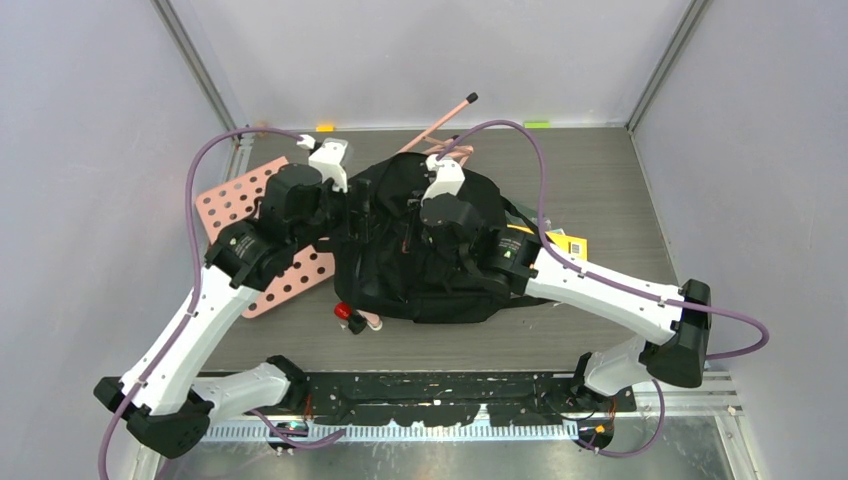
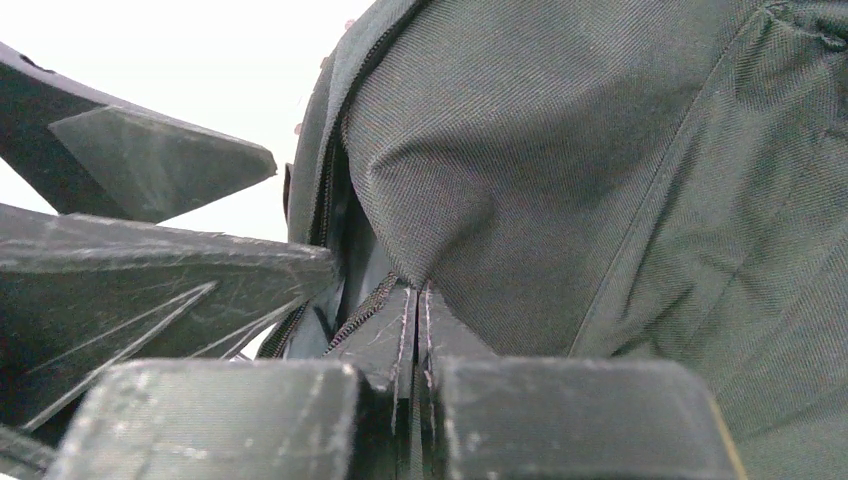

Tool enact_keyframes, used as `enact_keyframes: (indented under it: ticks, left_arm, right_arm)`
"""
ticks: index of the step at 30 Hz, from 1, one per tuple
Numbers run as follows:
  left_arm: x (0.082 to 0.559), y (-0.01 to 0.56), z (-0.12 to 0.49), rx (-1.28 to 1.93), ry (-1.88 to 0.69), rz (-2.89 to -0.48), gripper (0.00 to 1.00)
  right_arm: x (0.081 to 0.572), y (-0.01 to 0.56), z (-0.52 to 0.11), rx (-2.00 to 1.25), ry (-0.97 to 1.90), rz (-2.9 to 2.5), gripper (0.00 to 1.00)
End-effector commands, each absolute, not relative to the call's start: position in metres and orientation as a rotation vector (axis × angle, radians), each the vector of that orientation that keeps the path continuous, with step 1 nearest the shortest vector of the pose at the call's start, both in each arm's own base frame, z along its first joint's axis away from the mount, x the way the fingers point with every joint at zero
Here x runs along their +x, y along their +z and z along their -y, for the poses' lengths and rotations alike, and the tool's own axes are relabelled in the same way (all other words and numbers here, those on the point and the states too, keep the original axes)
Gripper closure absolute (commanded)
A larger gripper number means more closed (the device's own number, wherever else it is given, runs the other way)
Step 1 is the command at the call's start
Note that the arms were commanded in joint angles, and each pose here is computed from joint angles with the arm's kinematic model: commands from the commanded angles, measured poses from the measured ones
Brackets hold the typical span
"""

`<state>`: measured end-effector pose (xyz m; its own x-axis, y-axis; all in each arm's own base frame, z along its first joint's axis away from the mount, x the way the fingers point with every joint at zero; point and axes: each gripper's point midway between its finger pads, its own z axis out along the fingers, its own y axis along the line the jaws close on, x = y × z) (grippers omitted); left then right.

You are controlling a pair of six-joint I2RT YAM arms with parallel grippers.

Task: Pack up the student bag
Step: Unzip the student bag at the center of the board.

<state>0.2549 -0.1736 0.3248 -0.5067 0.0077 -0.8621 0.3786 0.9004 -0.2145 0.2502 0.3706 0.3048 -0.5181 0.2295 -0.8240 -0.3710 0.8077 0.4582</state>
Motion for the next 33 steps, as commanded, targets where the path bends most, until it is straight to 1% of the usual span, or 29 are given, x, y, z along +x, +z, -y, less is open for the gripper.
enact_keyframes:
  ticks: [1, 6, 7, 8, 10, 11, 12, 18, 23, 28, 33]
  left_arm:
    - [0.268, 0.32, 0.172, 0.26, -0.406, -2.082, 0.28]
    - [0.275, 0.305, 0.17, 0.26, -0.353, -2.114, 0.3]
    - [0.276, 0.303, 0.171, 0.266, -0.356, -2.119, 0.39]
    - [0.276, 0.301, 0.172, 0.275, -0.352, -2.124, 0.52]
    - [0.278, 0.305, 0.169, 0.276, -0.329, -2.119, 0.82]
    - [0.279, 0.309, 0.166, 0.272, -0.313, -2.107, 0.93]
    - [0.28, 0.315, 0.163, 0.273, -0.3, -2.085, 1.0]
    - [0.283, 0.373, 0.148, 0.274, -0.245, -1.938, 1.0]
    - [0.281, 0.41, 0.151, 0.305, -0.275, -1.86, 1.0]
    - [0.28, 0.441, 0.153, 0.316, -0.3, -1.789, 1.0]
    - [0.276, 0.464, 0.151, 0.338, -0.301, -1.728, 1.0]
  right_arm:
    - [0.254, 0.342, -0.355, -0.031, 0.775, -1.88, 1.0]
    - [0.254, 0.344, -0.349, -0.017, 0.765, -1.87, 1.0]
    - [0.254, 0.343, -0.347, -0.015, 0.757, -1.869, 1.0]
    - [0.254, 0.343, -0.345, -0.02, 0.749, -1.871, 1.0]
    - [0.255, 0.342, -0.336, -0.015, 0.703, -1.874, 1.0]
    - [0.254, 0.342, -0.33, -0.013, 0.683, -1.878, 1.0]
    - [0.255, 0.339, -0.322, -0.006, 0.642, -1.881, 1.0]
    - [0.254, 0.328, -0.249, 0.08, 0.4, -1.886, 1.0]
    - [0.263, 0.298, -0.197, 0.198, 0.336, -1.96, 1.0]
    - [0.272, 0.26, -0.169, 0.305, 0.316, -2.044, 1.0]
    - [0.278, 0.228, -0.155, 0.381, 0.278, -2.103, 1.0]
